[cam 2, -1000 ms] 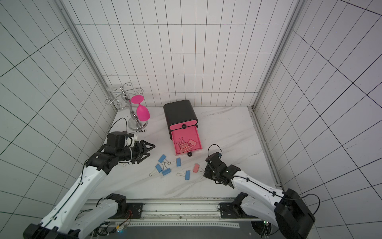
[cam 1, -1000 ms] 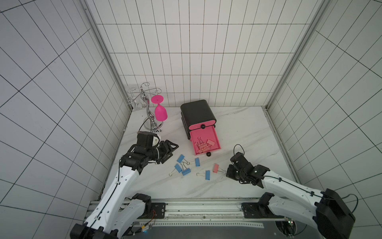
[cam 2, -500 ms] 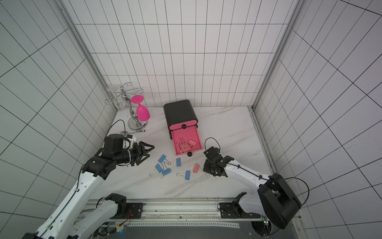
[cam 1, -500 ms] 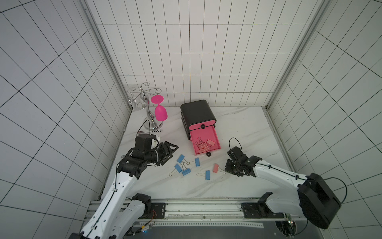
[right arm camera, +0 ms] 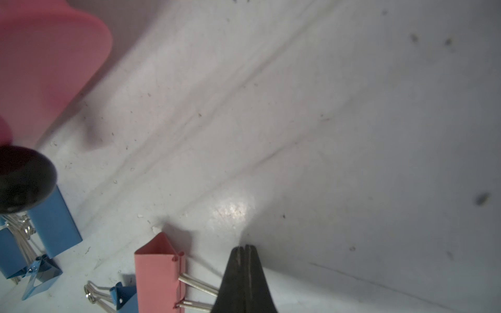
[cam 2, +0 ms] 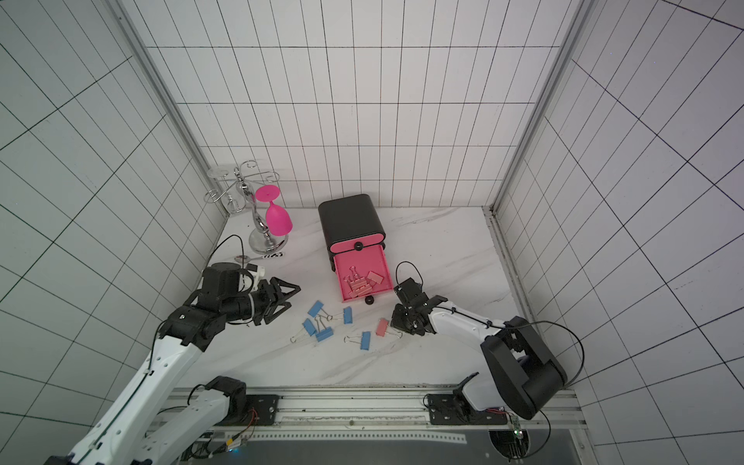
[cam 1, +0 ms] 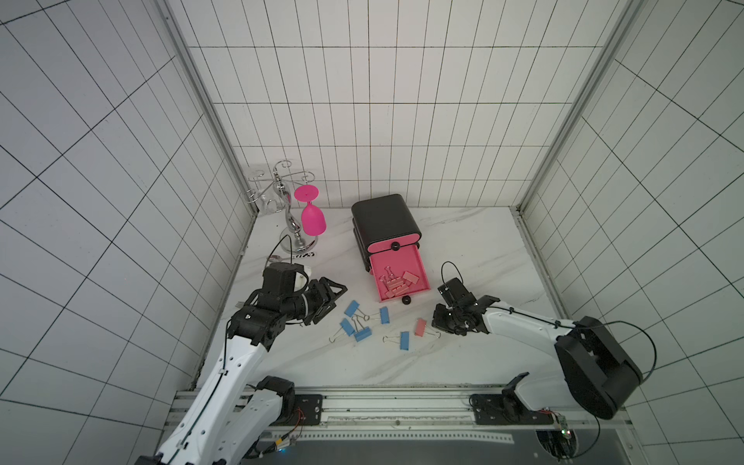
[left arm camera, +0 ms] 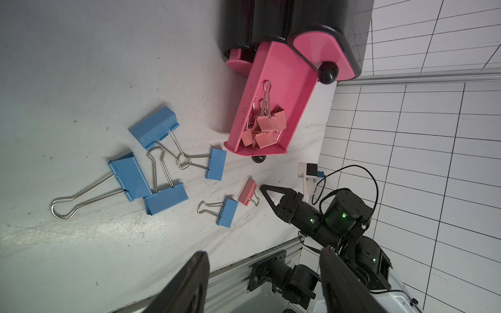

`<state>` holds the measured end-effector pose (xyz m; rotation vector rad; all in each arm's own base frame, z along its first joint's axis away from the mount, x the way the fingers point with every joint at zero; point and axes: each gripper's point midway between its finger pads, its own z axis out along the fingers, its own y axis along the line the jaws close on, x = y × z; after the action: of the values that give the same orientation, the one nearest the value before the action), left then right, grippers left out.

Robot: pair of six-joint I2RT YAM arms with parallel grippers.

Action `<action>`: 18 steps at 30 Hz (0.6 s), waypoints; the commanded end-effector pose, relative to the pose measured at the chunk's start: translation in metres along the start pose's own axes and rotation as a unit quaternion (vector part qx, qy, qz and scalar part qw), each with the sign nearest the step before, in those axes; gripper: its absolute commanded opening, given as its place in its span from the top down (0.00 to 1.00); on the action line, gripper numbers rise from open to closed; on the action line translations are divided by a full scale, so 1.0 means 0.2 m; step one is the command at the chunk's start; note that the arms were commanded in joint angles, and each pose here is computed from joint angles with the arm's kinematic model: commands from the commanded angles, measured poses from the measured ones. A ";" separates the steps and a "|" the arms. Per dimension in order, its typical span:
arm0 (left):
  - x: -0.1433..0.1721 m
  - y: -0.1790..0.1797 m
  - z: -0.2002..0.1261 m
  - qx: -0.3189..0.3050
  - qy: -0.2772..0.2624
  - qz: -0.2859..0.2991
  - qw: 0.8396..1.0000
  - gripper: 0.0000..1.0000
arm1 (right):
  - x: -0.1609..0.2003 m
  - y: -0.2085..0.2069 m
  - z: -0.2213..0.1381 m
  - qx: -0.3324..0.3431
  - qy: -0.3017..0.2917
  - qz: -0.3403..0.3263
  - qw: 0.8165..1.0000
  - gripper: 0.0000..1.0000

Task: Put the binder clips in the drawer according to color
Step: Move the binder clip to the center of the board, then pick up the binder clip at the center of the board.

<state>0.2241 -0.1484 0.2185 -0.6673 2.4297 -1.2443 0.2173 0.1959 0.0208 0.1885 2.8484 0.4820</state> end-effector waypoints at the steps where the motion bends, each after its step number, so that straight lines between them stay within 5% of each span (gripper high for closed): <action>1: -0.01 0.00 0.01 0.000 -0.005 0.009 1.000 0.32 | 0.03 -0.01 0.02 -0.002 0.012 0.000 1.000 1.00; 18: -0.01 0.00 0.01 0.004 -0.011 0.006 1.000 0.32 | 0.34 -0.09 -0.07 -0.003 0.031 -0.028 0.999 1.00</action>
<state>0.2243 -0.1482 0.2173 -0.6744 2.4315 -1.2430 0.1594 0.1965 0.0194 0.0832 2.8643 0.5583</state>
